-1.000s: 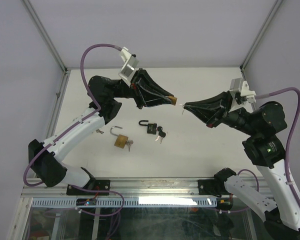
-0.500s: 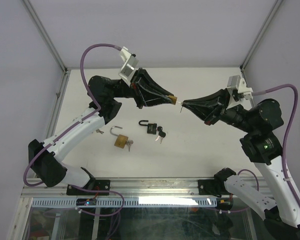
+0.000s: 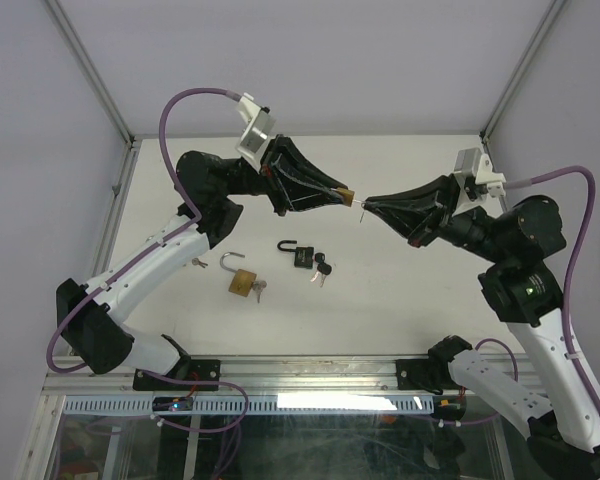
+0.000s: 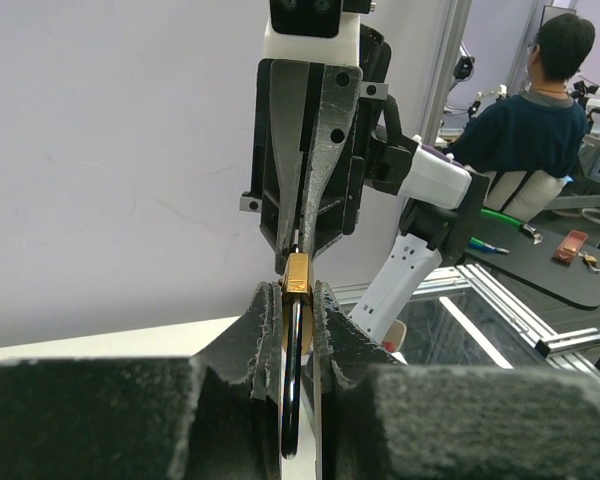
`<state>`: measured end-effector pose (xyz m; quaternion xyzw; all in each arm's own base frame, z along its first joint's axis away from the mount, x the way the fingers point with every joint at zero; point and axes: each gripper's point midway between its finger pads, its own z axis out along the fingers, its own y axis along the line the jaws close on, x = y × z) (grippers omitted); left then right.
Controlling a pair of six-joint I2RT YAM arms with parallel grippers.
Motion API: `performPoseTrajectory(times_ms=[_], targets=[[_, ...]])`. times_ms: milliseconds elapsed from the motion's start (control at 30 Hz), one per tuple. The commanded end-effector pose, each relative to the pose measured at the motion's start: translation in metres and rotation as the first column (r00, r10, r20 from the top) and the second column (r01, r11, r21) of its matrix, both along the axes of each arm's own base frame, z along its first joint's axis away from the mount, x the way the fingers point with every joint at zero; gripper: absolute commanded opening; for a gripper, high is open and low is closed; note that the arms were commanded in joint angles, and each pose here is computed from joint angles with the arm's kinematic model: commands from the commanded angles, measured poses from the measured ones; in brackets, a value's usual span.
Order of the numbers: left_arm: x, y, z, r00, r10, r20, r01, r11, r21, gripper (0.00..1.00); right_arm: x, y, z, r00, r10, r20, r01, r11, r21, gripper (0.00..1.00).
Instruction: Unlock with the key
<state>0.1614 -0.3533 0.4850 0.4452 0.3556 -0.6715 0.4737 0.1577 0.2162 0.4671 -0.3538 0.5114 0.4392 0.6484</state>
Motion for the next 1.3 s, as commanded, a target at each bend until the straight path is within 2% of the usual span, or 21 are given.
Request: performPoseTrajectory(times_ms=[0, 133, 333, 500, 633, 800, 933, 1033, 1133, 1200, 1267], targets=[[-0.003, -0.003, 0.006, 0.998, 0.029, 0.05, -0.028, 0.999, -0.026, 0.0, 0.002, 0.004, 0.006, 1.0, 0.021, 0.023, -0.021, 1.0, 0.001, 0.0], [0.008, -0.011, -0.012, 0.995, 0.078, 0.055, -0.079, 0.997, 0.022, 0.0, -0.002, 0.009, 0.001, 0.997, 0.069, 0.03, -0.067, 0.996, -0.051, 0.0], [0.004, -0.011, -0.018, 0.994, 0.062, 0.086, -0.062, 0.998, -0.003, 0.0, -0.011, 0.02, -0.009, 0.982, 0.19, -0.004, -0.19, 0.98, -0.06, 0.0], [-0.005, -0.019, -0.025, 0.992, 0.025, 0.123, -0.027, 1.0, 0.012, 0.0, -0.001, 0.021, -0.008, 0.987, 0.157, 0.03, -0.155, 0.986, -0.058, 0.0], [-0.002, -0.027, -0.038, 0.997, 0.009, 0.078, -0.014, 0.998, 0.064, 0.0, -0.003, 0.021, -0.004, 0.982, 0.169, 0.08, -0.162, 0.983, -0.088, 0.0], [0.007, -0.028, -0.059, 0.994, 0.054, 0.093, -0.066, 0.989, 0.135, 0.0, -0.01, 0.012, 0.002, 0.979, 0.14, 0.146, -0.118, 0.982, -0.149, 0.0], [0.006, -0.027, -0.063, 0.991, 0.053, 0.125, -0.071, 0.987, 0.146, 0.0, -0.017, 0.009, -0.002, 0.979, 0.17, 0.116, -0.143, 0.968, -0.206, 0.0], [0.004, -0.026, -0.059, 0.989, 0.05, 0.14, -0.068, 0.989, 0.128, 0.0, -0.018, 0.012, -0.005, 0.977, 0.187, 0.106, -0.163, 0.965, -0.204, 0.0], [0.0, -0.019, -0.036, 0.995, 0.067, 0.076, -0.069, 0.997, 0.025, 0.0, -0.014, 0.014, -0.013, 0.981, 0.177, 0.076, -0.161, 0.972, -0.173, 0.0], [0.0, -0.013, -0.021, 0.997, 0.071, 0.04, -0.071, 0.997, -0.021, 0.0, -0.012, 0.01, -0.02, 0.989, 0.135, 0.065, -0.123, 0.979, -0.163, 0.0], [0.001, -0.011, -0.02, 0.997, 0.074, 0.034, -0.073, 0.997, -0.012, 0.0, -0.013, 0.002, -0.023, 0.993, 0.08, 0.089, -0.067, 0.987, -0.143, 0.0]])
